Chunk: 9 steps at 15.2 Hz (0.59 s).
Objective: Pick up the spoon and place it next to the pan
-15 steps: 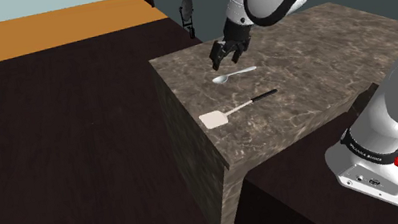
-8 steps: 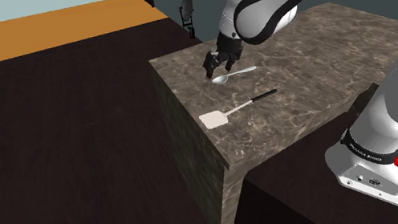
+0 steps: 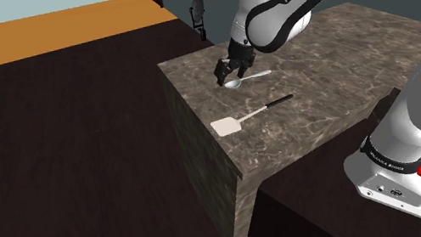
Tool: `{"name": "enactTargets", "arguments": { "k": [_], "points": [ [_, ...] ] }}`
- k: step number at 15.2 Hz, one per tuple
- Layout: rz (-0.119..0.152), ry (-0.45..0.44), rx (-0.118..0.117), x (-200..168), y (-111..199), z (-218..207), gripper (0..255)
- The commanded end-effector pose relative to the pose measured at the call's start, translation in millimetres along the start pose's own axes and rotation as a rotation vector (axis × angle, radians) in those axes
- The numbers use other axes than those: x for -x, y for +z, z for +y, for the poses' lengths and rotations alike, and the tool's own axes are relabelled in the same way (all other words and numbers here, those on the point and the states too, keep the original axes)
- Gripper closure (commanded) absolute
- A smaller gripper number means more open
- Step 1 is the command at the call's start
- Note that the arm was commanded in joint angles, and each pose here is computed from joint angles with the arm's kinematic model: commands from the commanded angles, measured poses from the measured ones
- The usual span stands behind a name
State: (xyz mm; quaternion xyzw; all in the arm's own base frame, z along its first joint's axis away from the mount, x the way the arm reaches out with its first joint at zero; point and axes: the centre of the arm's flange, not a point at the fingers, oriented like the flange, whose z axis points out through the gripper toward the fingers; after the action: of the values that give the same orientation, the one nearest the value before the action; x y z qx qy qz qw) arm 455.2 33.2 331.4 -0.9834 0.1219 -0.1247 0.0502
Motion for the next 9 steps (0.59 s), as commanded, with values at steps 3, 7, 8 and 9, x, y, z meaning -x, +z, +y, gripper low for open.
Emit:
{"name": "enactTargets", "arguments": {
  "k": [3,7,8,9],
  "points": [
    [0.000,0.000,0.000,0.0,0.0,0.0,255],
    [0.000,0.000,0.000,0.0,0.0,0.0,255],
    [0.000,0.000,0.000,0.0,0.0,0.0,255],
    [0.000,0.000,0.000,0.0,0.0,0.0,255]
  ]
}}
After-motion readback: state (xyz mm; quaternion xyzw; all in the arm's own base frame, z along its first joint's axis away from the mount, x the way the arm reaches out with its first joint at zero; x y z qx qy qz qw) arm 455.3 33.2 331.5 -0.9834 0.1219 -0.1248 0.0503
